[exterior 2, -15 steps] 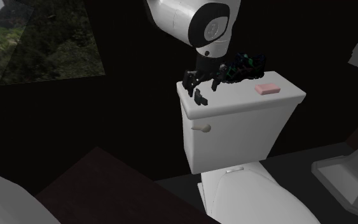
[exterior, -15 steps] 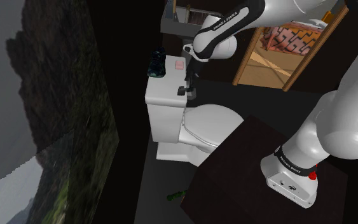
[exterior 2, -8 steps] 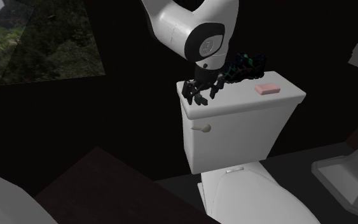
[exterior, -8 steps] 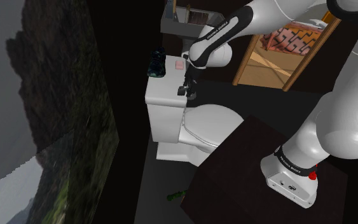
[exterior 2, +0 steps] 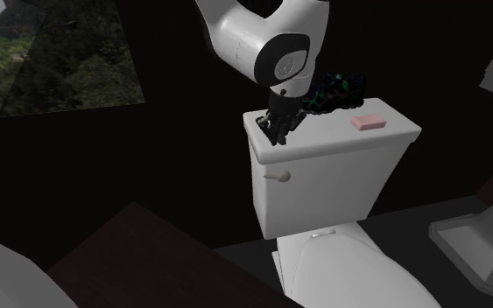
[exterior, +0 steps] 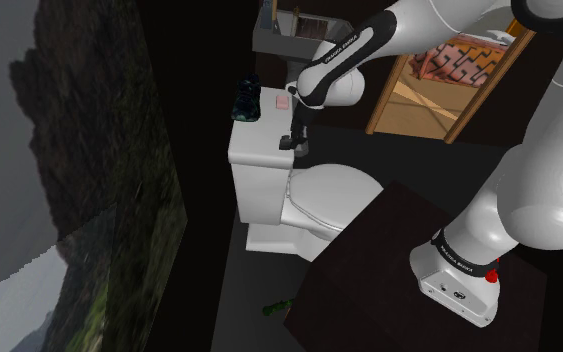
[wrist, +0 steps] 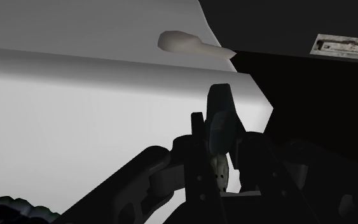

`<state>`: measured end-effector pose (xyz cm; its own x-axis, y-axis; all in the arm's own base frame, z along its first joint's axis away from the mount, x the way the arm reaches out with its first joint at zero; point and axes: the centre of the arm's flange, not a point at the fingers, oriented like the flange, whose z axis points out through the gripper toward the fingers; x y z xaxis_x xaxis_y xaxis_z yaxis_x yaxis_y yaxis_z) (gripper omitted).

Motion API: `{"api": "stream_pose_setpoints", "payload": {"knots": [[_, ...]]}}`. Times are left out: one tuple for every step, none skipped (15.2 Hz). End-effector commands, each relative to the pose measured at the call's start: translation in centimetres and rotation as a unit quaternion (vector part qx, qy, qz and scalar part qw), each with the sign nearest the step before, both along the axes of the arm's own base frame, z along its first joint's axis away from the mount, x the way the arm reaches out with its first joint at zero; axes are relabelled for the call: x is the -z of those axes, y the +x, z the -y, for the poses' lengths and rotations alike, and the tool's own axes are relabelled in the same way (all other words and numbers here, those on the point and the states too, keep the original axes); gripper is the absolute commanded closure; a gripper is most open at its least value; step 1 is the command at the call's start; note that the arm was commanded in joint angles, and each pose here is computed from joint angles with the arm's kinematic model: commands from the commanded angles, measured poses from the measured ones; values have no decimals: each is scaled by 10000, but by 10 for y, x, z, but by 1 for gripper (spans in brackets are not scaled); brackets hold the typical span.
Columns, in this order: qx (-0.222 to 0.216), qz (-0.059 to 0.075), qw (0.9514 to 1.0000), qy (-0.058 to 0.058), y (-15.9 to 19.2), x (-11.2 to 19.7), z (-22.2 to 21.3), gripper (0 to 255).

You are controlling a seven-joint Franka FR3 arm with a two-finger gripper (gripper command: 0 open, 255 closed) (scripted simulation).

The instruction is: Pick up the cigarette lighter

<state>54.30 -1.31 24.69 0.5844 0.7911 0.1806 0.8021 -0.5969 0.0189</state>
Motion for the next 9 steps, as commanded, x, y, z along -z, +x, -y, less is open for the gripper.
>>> {"api": "stream_pose_setpoints", "payload": {"knots": [[0,0,10000,0,0,0,0,255],[0,0,10000,0,0,0,0,255],[0,0,10000,0,-1,1,0,255],[0,-1,10000,0,-1,-4,0,255],[0,0,10000,0,-1,-10,0,255],[0,0,10000,0,-1,-15,0,255],[0,0,10000,0,-1,-20,0,255],[0,0,10000,0,-1,-25,0,255],[0,0,10000,0,-1,-31,0,255]]}}
